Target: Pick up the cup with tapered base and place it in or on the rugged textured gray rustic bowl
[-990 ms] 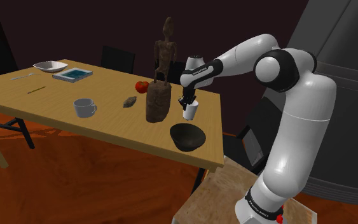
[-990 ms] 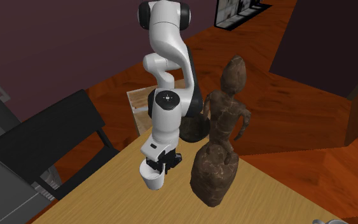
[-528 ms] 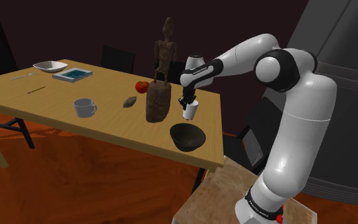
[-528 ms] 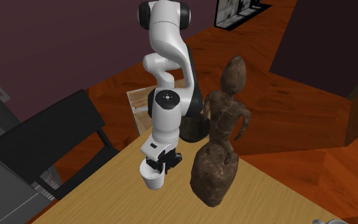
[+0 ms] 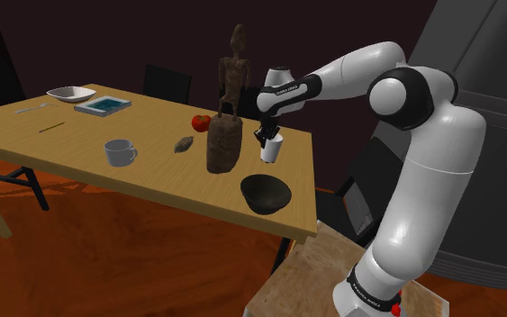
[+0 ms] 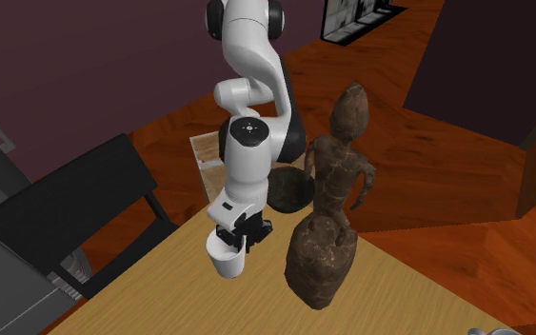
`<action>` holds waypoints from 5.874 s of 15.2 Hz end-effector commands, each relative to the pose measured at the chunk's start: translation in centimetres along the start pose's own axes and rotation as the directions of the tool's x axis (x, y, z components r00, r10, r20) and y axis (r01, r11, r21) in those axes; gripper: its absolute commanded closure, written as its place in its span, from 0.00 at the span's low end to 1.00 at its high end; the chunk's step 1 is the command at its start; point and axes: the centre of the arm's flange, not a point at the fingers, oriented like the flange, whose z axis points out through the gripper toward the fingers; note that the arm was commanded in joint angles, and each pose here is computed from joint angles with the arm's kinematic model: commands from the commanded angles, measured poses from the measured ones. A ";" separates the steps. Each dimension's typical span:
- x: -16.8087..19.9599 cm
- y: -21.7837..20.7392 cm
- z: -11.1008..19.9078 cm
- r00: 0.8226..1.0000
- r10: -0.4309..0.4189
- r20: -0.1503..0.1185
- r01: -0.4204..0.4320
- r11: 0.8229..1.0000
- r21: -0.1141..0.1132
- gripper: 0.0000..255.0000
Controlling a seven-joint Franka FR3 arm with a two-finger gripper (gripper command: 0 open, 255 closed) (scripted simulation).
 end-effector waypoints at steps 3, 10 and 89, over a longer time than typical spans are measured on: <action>0.1 0.2 -2.1 1.000 0.000 0.000 0.000 1.000 0.000 1.00; 0.4 0.5 -5.8 1.000 0.000 0.000 0.000 1.000 0.000 1.00; -20.7 -20.0 -14.8 1.000 0.000 0.000 0.000 1.000 0.000 0.00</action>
